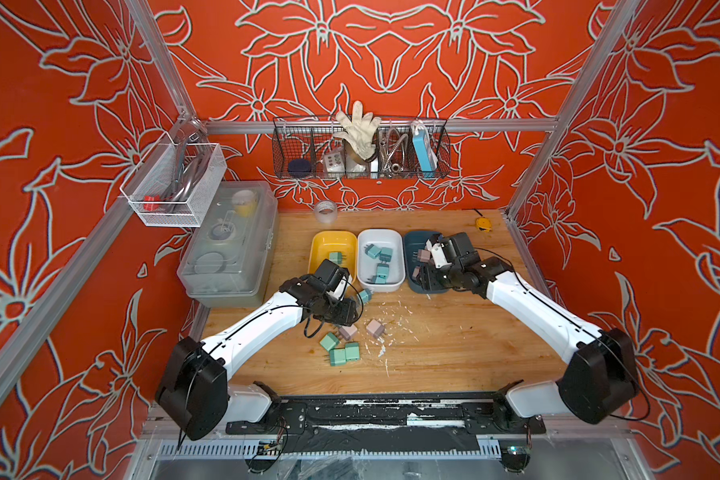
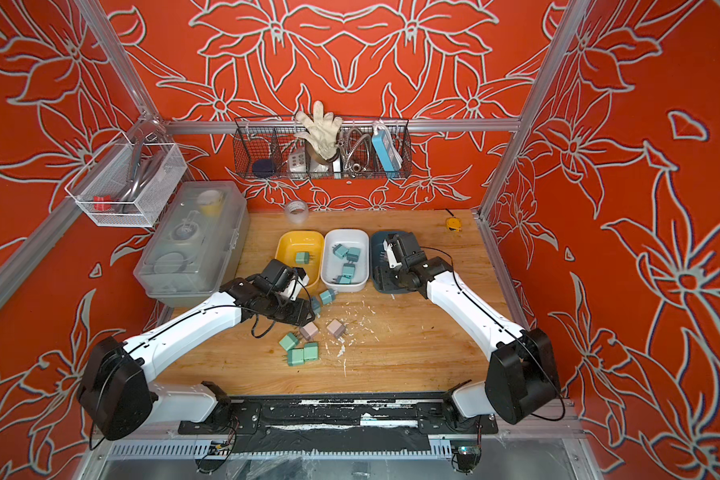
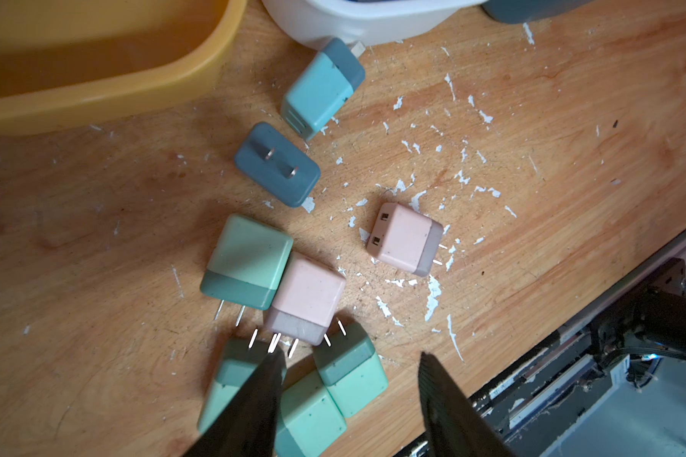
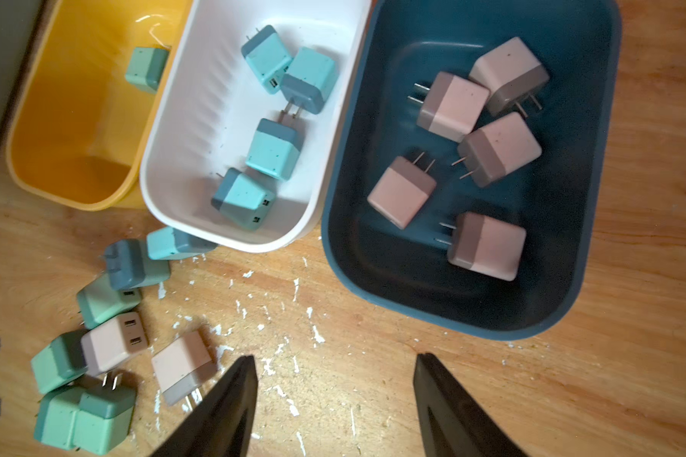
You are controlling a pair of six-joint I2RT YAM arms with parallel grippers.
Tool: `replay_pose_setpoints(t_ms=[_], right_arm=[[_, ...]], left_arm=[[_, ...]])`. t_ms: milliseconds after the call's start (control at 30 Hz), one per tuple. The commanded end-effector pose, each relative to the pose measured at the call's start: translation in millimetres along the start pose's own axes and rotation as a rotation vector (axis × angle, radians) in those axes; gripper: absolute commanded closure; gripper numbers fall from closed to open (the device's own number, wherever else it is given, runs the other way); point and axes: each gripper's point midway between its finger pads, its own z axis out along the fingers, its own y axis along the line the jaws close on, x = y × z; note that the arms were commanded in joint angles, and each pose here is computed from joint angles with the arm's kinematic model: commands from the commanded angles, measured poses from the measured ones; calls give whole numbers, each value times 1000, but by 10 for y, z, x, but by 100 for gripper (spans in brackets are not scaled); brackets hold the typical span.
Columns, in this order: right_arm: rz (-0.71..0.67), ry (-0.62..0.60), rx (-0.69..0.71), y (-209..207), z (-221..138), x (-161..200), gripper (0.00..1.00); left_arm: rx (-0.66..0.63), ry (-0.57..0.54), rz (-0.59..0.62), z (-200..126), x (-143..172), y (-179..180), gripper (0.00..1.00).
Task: Place the plugs by color into the storage box
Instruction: Place the plug in the storage box, then pick up the plug from the center of the board.
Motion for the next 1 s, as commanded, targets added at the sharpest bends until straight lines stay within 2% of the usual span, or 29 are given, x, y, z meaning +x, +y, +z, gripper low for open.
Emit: replay_pose_setpoints(t_ms=[0,200,367,600,967], right_arm=[[10,-13,-75,177,-37,43,32],[-49,12,-114,416,-56,146,32],[-76,27,-147,578,-15,229,32],[-135,98,-236,882,128,362,33],[-278,212,-323,1339,353,794,33]], left_arm=[[-2,-19,-21,29,-7,9,44],[-69,-31,-48,49,68,172,44],[-110,-82,-91,11,111,354,43],[-103,-155,-142,-71,37,461,43],[-84,-161,-140,-173,63,443,44]])
